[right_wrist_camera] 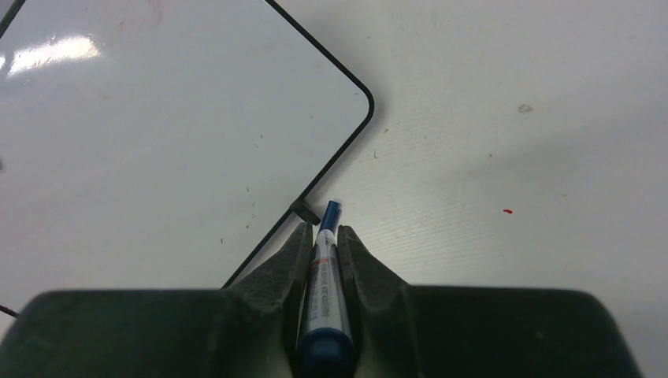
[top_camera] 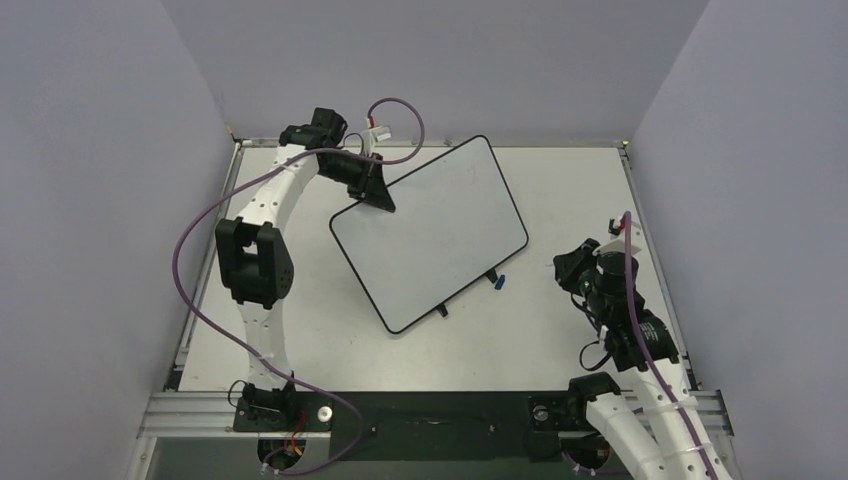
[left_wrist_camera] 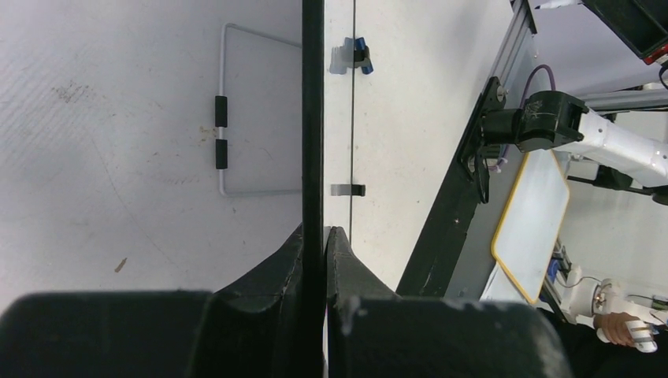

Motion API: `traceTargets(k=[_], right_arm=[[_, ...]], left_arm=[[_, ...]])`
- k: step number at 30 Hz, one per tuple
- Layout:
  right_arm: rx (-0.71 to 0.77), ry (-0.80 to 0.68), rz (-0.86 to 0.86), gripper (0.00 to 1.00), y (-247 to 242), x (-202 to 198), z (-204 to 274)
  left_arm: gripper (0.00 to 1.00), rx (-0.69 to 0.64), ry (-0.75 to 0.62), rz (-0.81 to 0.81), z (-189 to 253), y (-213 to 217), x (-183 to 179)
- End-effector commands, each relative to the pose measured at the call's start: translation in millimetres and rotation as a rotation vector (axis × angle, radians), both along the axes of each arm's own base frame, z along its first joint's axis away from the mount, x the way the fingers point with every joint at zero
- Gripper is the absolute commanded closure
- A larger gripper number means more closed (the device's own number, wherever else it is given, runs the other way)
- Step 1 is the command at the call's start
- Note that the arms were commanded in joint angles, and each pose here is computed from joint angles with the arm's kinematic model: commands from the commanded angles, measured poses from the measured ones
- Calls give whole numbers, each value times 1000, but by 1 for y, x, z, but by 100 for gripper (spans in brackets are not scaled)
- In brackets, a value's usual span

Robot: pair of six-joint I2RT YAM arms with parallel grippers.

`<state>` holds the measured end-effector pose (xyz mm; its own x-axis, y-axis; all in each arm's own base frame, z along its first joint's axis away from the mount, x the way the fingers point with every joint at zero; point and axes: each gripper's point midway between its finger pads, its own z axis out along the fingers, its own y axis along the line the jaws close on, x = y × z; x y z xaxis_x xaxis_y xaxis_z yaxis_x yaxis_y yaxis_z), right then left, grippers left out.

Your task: Write a sentence on the whiteboard

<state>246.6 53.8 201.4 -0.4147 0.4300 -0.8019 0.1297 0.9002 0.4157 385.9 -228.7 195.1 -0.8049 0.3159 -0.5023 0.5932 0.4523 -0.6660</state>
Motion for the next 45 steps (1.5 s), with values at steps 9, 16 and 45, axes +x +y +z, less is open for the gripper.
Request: traceTargets(k=[9, 16, 45], right_arm=[[34, -102, 89, 100, 24, 12, 34], [96, -184, 198, 100, 50, 12, 50], [472, -687, 850, 100, 199, -49, 152]], left_arm=[[100, 221, -465, 105, 27, 3, 24], [100, 304, -540, 95, 25, 4, 18], [100, 226, -692, 113, 37, -22, 8]])
